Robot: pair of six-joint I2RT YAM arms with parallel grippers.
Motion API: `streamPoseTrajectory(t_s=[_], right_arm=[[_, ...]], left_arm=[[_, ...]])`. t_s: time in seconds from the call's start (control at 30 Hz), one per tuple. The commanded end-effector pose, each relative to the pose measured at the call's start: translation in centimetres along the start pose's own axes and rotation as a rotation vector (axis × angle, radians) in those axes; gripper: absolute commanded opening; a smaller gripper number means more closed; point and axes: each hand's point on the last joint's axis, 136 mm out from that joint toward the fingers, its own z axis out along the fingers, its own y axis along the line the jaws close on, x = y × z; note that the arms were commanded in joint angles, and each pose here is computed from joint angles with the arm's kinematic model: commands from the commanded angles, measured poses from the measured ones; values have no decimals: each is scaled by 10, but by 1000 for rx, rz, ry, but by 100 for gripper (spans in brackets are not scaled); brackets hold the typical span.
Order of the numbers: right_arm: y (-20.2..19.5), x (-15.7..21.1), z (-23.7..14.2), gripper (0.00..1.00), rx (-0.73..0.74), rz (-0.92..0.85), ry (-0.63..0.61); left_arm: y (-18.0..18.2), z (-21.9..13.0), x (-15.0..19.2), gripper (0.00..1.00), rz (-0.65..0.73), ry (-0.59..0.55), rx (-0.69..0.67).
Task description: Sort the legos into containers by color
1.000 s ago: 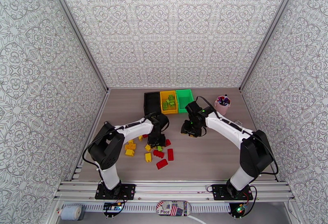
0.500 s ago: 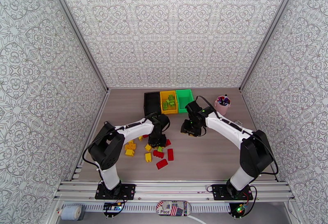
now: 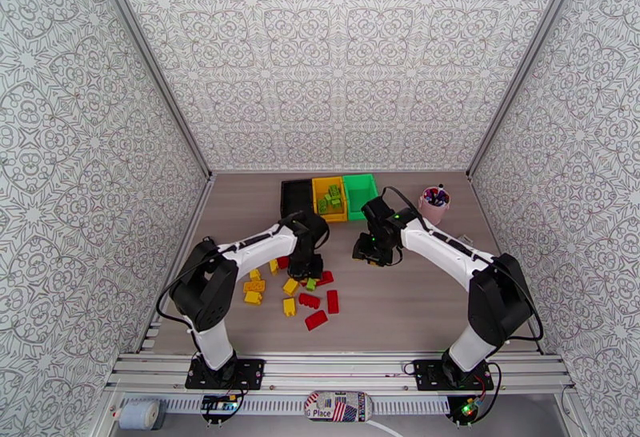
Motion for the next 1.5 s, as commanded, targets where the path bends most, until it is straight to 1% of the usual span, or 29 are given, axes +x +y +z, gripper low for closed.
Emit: streamPoseTrajectory(t_s=[0.0,0.23,0.3,0.67,0.9,1.1,1.27,1.47], right_arm=[[-3,-3,-3,43,1,22,-20],[-3,-4,-4,43,4,25,-21],[-4,-5,-5,43,7,32,-26],[-17,0,-12,42,18,54,-46],[-27,2,-18,42,32,68,-47],[-29,-2,-24,43,35,75,-61],[-28,-3,-23,42,29,81,-59],[-25,-6,-23,42,27,80,-57]], left_arm=[[-5,-24,-7,26,10,-24,58],[-7,-45,-30,25,-30,-63,136],[-11,-50,-36,25,-45,-61,179],[-27,-69,-89,24,-116,-94,327],[-34,-78,-115,23,-139,-121,383],[-35,-81,-128,23,-164,-134,419],[-34,-85,-141,23,-184,-152,441],[-32,-95,-170,23,-243,-195,508]])
